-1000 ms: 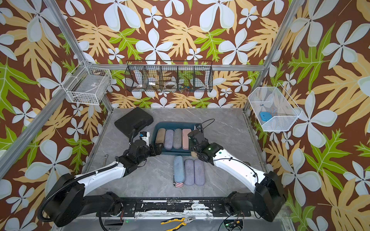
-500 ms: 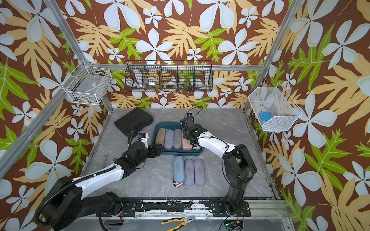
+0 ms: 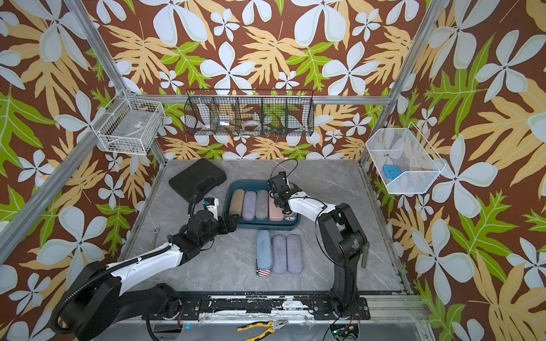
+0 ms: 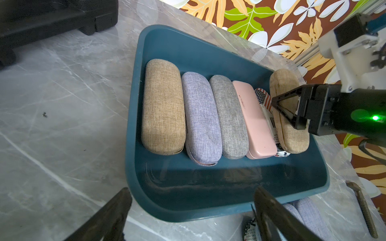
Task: Put the glasses cases into the storage boxes
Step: Place the glasses case in the storage box.
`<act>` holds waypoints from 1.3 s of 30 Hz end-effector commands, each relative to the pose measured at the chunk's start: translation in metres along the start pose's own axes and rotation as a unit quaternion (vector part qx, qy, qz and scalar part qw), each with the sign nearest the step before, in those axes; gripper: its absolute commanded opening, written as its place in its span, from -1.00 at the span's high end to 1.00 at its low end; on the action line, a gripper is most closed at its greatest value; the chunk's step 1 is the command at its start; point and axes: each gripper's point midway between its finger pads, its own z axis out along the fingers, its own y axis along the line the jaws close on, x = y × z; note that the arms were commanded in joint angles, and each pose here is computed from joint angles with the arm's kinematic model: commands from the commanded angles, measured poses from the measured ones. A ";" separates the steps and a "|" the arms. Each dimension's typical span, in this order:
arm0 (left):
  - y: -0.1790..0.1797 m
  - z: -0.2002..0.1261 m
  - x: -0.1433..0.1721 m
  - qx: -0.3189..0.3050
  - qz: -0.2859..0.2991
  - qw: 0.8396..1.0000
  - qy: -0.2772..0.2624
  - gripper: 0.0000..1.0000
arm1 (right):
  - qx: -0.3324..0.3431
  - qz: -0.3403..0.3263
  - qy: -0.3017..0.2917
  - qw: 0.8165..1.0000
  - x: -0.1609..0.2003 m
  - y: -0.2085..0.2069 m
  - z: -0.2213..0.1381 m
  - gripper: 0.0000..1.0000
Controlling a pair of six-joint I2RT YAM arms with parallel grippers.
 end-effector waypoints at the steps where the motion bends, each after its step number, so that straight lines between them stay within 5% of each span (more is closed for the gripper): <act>1: -0.002 0.000 -0.005 0.004 -0.003 1.000 -0.010 -0.85 | 0.021 0.004 0.003 1.000 0.004 -0.009 0.005 -0.21; 12: -0.001 0.000 -0.001 0.004 -0.005 1.000 -0.007 -0.85 | 0.020 0.009 0.020 1.000 0.018 -0.013 0.010 -0.24; 19: 0.000 0.000 0.000 0.004 -0.006 1.000 -0.005 -0.86 | 0.023 0.023 0.014 0.999 0.020 -0.018 0.004 -0.44; 39: -0.044 -0.003 0.010 0.057 -0.050 0.997 0.031 -0.84 | -0.011 0.051 -0.084 0.995 -0.042 -0.034 -0.061 -0.55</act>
